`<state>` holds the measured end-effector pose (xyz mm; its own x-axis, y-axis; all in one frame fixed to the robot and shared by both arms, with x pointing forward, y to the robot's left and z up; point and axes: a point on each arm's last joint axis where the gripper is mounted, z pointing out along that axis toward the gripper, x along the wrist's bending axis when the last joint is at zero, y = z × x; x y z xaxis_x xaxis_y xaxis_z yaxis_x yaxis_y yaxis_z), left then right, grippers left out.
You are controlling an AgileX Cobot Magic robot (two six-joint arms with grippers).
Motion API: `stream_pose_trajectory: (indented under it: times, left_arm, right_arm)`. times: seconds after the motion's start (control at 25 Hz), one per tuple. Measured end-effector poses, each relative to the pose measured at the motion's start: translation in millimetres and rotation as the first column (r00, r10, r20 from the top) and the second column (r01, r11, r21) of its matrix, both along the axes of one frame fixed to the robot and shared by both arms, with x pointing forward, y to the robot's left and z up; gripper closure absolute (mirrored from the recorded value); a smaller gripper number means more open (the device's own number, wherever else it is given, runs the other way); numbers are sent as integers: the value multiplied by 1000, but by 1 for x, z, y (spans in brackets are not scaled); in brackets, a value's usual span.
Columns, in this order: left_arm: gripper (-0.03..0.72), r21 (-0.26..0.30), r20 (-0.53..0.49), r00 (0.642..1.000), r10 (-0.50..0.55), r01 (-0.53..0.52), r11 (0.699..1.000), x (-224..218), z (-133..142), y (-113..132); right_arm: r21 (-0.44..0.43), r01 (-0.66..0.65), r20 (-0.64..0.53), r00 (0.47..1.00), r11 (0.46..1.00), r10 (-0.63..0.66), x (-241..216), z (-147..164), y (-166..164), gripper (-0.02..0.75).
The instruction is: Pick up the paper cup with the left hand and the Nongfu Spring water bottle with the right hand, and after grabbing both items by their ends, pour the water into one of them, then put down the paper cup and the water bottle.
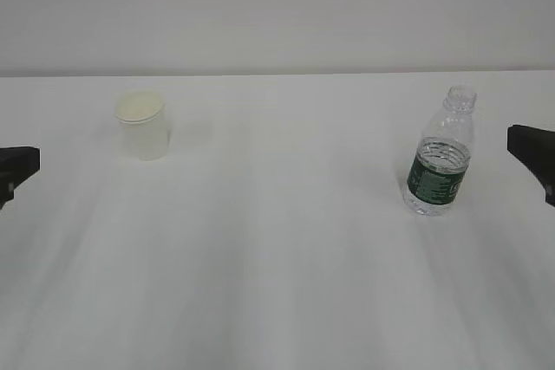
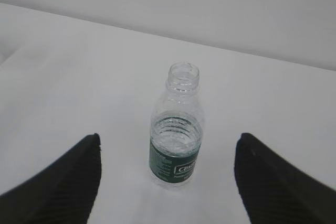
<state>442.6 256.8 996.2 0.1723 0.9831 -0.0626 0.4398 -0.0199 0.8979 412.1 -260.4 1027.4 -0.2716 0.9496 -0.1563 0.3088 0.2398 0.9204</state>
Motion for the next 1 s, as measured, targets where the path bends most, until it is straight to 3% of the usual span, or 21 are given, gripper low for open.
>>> stream_pose_trajectory:
  times: [0.24,0.6,1.0]
  left_arm:
    - [183,-28,68,998,-19,21,999,-11,-12,-5]
    - [183,-34,75,995,-71,73,997,-20,-20,-15]
    - [183,-120,104,991,-84,96,988,-58,-56,-10]
  right_arm:
    - [30,8,13,1000,1000,-8,5,-4,1,146]
    - [127,28,8,1000,991,-29,3,-32,2,146]
    - [185,-3,-40,999,983,10,-11,-63,4,146]
